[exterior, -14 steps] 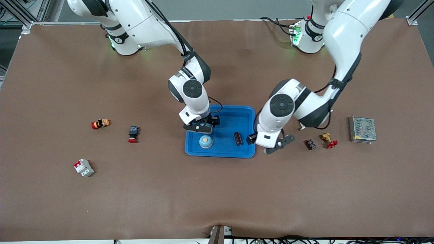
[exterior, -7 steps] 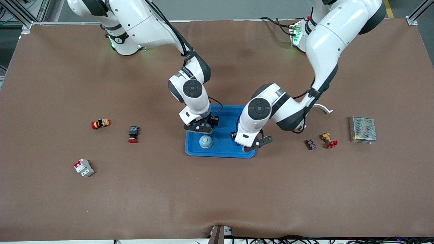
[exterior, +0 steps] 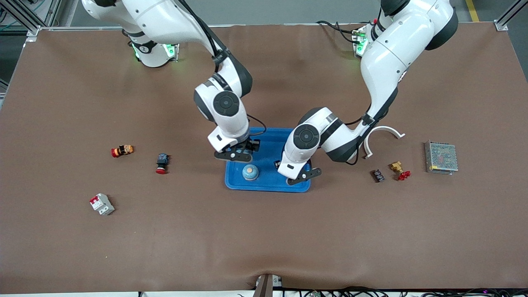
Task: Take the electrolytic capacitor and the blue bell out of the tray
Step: 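Grasp the second capacitor with the left gripper while the right gripper grasps a bell, then carry the capacitor toward the arc while the right gripper carries the bell, then release the capacitor by the arc while the right gripper sets the bell down, then withdraw the left gripper while the right gripper grasps the second bell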
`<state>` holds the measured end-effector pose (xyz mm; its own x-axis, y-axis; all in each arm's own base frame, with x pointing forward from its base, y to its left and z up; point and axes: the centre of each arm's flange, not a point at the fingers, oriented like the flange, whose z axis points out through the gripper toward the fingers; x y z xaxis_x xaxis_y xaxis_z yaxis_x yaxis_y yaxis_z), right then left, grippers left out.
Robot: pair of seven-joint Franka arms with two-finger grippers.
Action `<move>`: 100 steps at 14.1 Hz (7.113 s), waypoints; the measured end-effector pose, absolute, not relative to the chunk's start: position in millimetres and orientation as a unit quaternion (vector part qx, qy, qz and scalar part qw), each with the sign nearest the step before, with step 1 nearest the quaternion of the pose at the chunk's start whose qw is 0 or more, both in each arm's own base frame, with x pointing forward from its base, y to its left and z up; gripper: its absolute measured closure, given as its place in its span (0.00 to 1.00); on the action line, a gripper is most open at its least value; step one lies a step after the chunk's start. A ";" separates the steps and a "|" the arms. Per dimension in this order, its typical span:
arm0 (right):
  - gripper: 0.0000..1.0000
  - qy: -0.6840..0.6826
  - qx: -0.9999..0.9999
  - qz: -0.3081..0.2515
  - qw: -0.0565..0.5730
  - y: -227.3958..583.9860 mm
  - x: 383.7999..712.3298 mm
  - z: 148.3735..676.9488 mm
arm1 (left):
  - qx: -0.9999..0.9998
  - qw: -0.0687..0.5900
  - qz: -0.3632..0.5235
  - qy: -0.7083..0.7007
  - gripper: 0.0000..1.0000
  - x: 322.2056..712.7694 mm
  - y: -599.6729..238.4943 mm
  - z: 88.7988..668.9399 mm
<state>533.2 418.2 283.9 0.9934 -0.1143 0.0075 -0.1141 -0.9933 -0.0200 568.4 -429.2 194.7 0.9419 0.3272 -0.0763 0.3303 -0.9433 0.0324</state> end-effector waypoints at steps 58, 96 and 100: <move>0.34 -0.247 -0.968 0.013 0.037 -10.6 644.2 181.0 | 0.976 -0.081 -0.102 0.173 0.61 516.4 -63.7 180.5; 0.00 0.185 -0.979 0.012 0.084 398.9 605.1 297.0 | 0.981 -0.084 0.028 0.174 0.00 629.8 -117.5 546.6; 0.00 0.177 -0.982 -0.003 0.068 416.9 595.2 278.4 | 0.985 -0.078 0.023 0.153 0.00 628.5 -107.2 557.2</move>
